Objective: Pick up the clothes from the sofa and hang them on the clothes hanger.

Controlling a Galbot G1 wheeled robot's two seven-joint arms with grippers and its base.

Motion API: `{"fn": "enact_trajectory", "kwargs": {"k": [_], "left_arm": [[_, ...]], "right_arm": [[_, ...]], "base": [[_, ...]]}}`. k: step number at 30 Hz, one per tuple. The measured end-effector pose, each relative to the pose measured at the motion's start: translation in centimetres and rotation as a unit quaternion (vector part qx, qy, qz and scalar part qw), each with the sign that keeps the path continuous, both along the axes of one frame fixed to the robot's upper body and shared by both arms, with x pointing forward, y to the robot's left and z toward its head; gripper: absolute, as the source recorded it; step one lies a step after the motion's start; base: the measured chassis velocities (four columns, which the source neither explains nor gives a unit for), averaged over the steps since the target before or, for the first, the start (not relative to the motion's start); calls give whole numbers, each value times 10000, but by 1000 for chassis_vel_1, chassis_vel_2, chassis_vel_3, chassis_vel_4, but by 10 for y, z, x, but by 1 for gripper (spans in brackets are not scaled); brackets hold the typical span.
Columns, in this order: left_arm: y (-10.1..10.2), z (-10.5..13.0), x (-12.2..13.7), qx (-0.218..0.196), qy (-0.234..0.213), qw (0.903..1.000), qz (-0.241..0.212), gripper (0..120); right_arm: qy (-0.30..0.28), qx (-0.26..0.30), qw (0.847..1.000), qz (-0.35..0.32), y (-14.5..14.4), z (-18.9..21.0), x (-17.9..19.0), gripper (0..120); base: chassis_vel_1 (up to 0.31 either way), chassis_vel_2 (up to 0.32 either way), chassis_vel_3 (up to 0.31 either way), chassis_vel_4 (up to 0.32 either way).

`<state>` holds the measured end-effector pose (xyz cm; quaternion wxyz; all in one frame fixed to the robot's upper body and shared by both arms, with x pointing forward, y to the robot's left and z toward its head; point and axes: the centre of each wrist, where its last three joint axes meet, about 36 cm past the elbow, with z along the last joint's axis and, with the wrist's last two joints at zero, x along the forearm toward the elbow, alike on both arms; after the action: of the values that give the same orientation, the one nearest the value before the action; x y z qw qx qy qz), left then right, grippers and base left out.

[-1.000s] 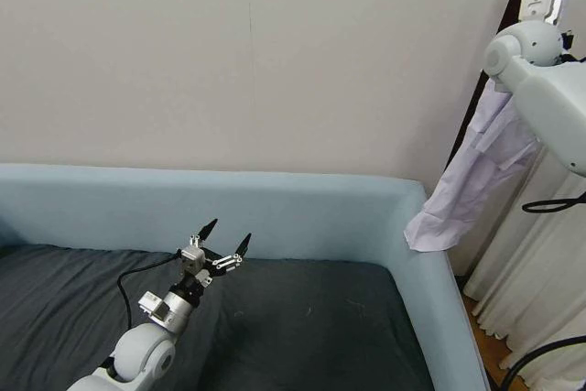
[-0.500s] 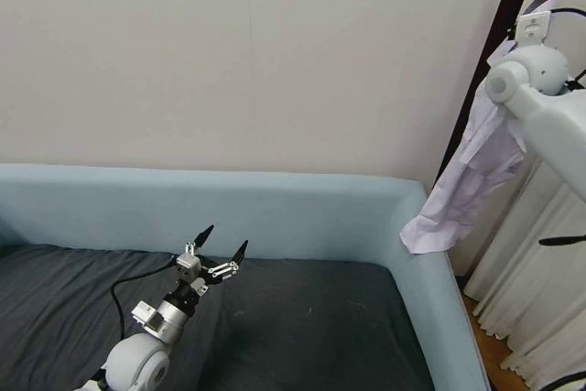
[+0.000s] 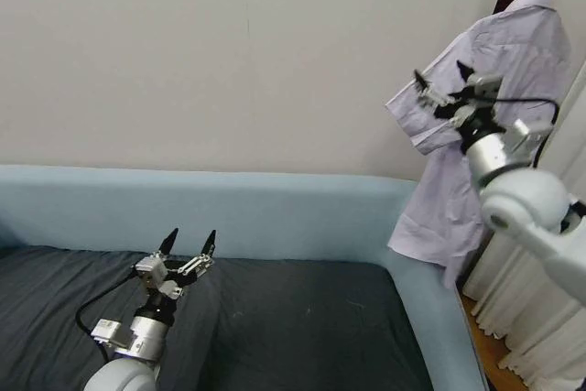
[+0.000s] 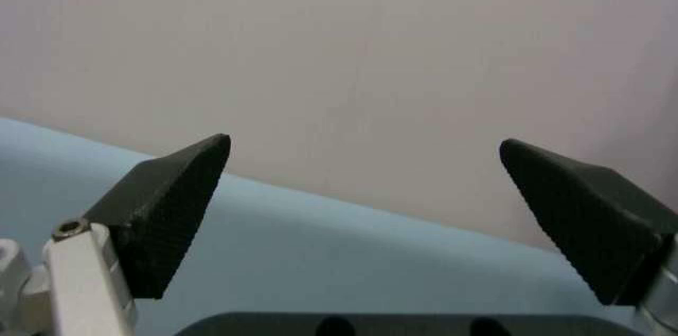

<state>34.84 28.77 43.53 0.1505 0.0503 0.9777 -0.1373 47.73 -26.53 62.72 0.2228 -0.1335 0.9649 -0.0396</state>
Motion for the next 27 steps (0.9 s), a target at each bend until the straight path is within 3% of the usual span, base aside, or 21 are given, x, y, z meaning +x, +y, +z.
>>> {"fn": "enact_trajectory", "kwargs": {"k": [1, 4, 7, 10, 14, 20, 27], "left_arm": [[0, 0, 0, 0, 0, 10000, 0, 100], [-1, -5, -14, -142, -356, 9987, 345, 100], [-6, -11, -23, -247, -430, 9977, 455, 100], [-18, -21, -42, -266, -266, 9980, 503, 100], [-26, -34, -58, -158, -25, 9983, 567, 100], [-37, -44, -72, -99, 95, 9982, 586, 100], [-51, -24, -89, 19, 89, 9984, 566, 100]], "right_arm": [[0, 0, 10000, 0, 0, 0, 0, 97], [200, 142, 9995, 192, 20, -52, -26, 100], [170, 199, 9994, 234, 27, -89, -37, 100], [266, 152, 9994, 167, 34, -144, -57, 100], [361, 74, 9993, 20, 40, -184, -75, 100], [486, 71, 9987, -102, 38, -212, -96, 100], [809, 170, 9956, -433, 42, -206, -133, 100]], "base": [[0, 0, 0, 0], [0, 0, 0, 0], [0, 0, 0, 0], [0, 0, 0, 0], [0, 0, 0, 0], [0, 0, 0, 0], [0, 0, 0, 0]]}}
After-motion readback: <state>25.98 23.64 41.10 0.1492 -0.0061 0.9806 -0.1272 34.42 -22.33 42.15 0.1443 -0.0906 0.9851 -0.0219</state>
